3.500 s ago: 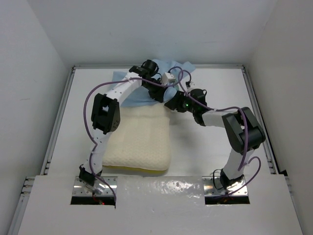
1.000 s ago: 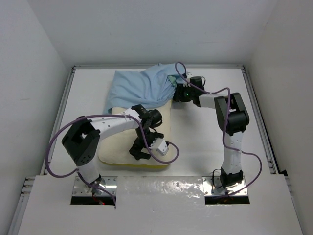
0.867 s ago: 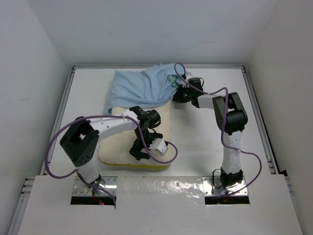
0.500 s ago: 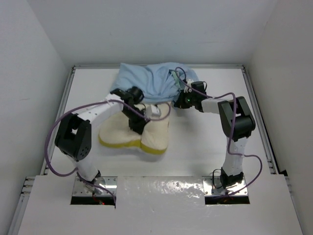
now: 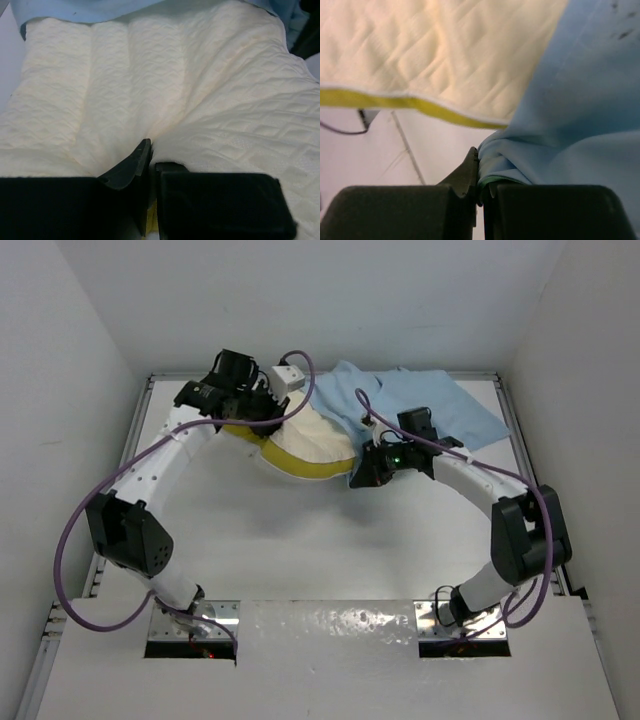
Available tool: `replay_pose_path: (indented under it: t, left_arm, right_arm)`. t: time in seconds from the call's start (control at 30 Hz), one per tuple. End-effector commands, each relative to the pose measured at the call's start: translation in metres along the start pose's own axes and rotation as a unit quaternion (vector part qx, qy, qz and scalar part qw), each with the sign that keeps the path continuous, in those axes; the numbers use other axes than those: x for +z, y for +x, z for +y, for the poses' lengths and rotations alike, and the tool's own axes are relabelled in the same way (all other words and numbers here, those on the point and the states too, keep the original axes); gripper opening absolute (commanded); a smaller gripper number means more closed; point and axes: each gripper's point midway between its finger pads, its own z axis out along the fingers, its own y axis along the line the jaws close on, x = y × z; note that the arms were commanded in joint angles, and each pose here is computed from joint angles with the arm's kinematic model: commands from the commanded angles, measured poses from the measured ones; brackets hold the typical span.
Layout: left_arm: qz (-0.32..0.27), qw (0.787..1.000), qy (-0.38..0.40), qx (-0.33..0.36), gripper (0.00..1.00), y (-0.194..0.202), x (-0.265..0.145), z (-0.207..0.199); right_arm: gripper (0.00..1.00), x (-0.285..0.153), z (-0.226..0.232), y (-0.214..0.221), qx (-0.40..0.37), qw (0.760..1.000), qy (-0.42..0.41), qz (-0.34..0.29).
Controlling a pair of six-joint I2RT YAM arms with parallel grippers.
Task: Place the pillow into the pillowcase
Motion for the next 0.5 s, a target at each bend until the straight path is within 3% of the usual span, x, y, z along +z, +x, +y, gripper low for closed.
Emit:
replay_pose_path:
  t: [0.0, 0.07, 0.13, 0.23, 0.27, 0.37, 0.47]
  left_arm:
    - [-0.087, 0.993, -0.085, -0.001, 0.0, -0.058, -0.027, 0.029]
    - [-0.112, 0.99, -0.084, 0.004, 0.0, -0.076, -0.033, 0.03]
    - [-0.134, 0.989, -0.06, -0.002, 0.0, -0.09, -0.031, 0.02]
    - [-0.125, 0.991, -0.039, 0.01, 0.0, -0.093, -0.009, 0.001]
    - [-0.103, 0.993, -0.051, 0.02, 0.0, -0.076, 0.007, 0.002]
    - [-0.076, 0.995, -0.062, 0.007, 0.0, -0.033, 0.045, 0.0]
    - [-0.053, 0.998, -0.032, -0.008, 0.0, -0.004, 0.069, -0.013]
  right_arm:
    - [0.0, -0.028, 0.067, -0.009, -0.016, 0.994, -0.104, -0.004]
    - [0.0, -0.032, 0.072, -0.021, 0.008, 0.995, -0.093, -0.033]
    - [0.0, -0.037, 0.086, -0.052, -0.023, 0.99, -0.106, -0.088]
    - [0.0, -0.042, 0.127, -0.094, -0.056, 0.976, -0.159, -0.136]
    - [0.0, -0.049, 0.145, -0.11, -0.074, 0.971, -0.175, -0.148]
    - [0.0, -0.053, 0.179, -0.108, -0.107, 0.961, -0.214, -0.136]
    - [0.0, -0.046, 0.164, -0.06, -0.067, 0.976, -0.187, -0.094]
